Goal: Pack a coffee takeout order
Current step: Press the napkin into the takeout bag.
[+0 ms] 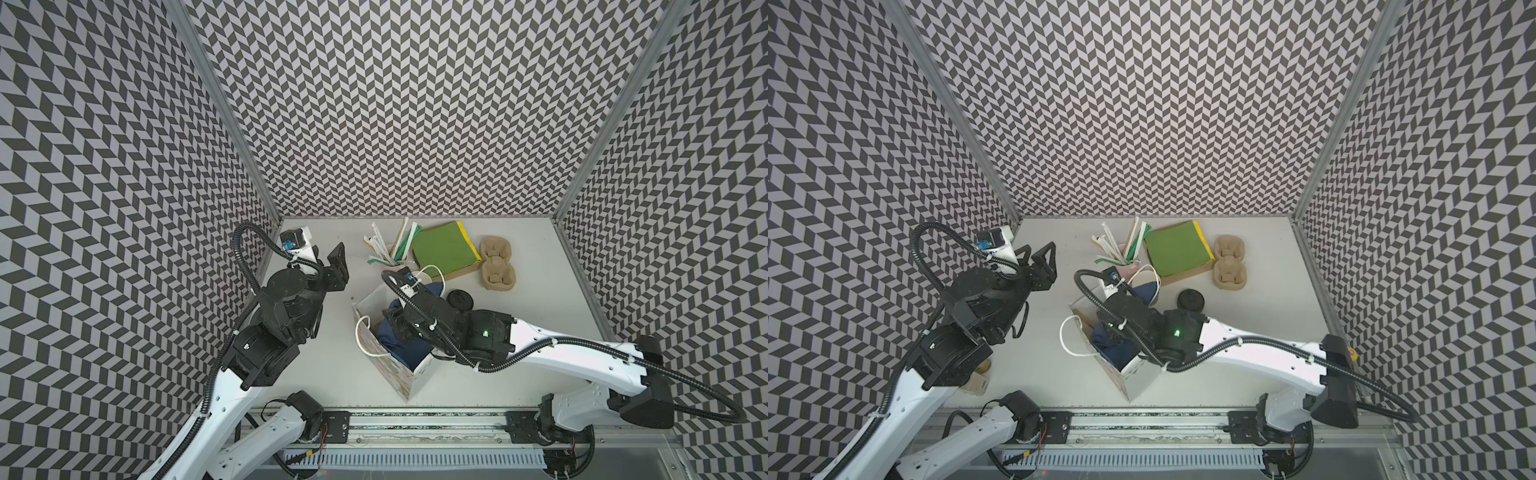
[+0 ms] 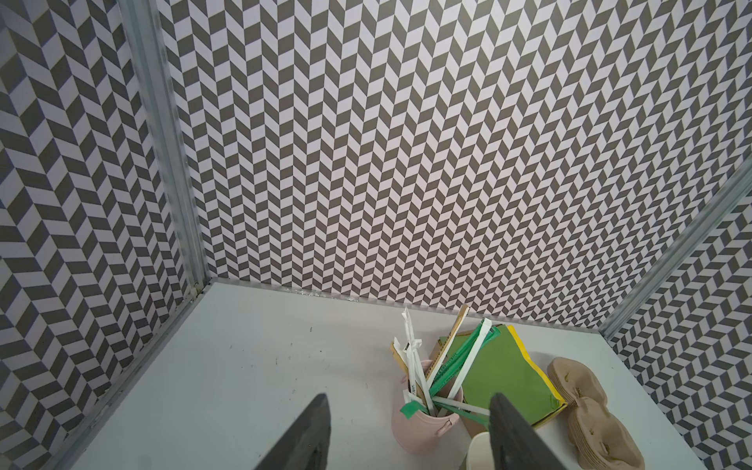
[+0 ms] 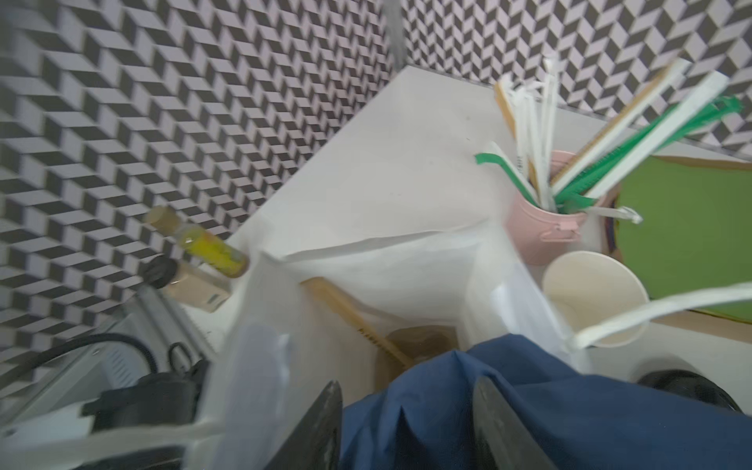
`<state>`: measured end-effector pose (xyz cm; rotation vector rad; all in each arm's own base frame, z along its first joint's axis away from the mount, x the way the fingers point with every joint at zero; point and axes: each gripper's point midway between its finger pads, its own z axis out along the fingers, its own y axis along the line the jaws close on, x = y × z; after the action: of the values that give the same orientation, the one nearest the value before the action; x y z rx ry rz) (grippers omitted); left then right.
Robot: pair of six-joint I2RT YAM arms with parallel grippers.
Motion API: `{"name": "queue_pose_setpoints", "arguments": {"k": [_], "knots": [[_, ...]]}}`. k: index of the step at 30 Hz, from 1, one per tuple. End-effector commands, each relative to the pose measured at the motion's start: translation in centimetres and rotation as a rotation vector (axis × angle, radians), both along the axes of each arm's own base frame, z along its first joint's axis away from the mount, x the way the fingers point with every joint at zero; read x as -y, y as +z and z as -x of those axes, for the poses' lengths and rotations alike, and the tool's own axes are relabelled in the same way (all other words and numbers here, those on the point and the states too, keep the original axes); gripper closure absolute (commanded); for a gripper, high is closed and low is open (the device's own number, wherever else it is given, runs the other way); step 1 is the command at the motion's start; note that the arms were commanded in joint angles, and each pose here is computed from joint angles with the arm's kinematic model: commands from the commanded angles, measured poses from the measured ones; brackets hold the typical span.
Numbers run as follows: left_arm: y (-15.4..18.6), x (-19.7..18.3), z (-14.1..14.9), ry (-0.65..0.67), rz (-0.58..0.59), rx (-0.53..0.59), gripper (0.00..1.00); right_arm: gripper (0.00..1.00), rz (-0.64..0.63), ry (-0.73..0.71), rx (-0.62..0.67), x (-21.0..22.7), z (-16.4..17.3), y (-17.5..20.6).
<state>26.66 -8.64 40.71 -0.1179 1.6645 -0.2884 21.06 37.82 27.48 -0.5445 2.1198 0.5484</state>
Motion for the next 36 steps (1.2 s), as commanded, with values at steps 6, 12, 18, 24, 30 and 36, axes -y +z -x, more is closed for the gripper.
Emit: {"name": "queue_pose_setpoints", "arguments": {"k": [6,12,18,24,30,36], "knots": [[0.3,-0.5,0.2,0.018,0.024,0.016,0.37,0.54,-0.013,0.126,-0.129,-3.0,1.2,-1.8],[0.1,-0.8,0.4,0.025,0.027,0.018,0.37,0.54,0.037,0.207,-0.151,-4.5,4.5,-0.5],[-0.2,-0.5,0.2,0.018,0.028,0.011,0.38,0.52,-0.054,0.165,-0.026,-2.7,3.6,5.0],[-0.3,-0.7,0.1,0.031,0.023,0.009,0.36,0.51,-0.028,0.068,0.057,-0.1,1.9,7.0],[-0.4,-1.6,0.3,0.072,0.032,0.020,0.24,0.39,-0.148,-0.019,0.230,4.5,1.0,13.6],[-1.0,-3.4,0.7,0.157,0.015,0.042,0.00,0.01,-0.290,-0.247,0.422,13.6,-0.6,18.4]]}}
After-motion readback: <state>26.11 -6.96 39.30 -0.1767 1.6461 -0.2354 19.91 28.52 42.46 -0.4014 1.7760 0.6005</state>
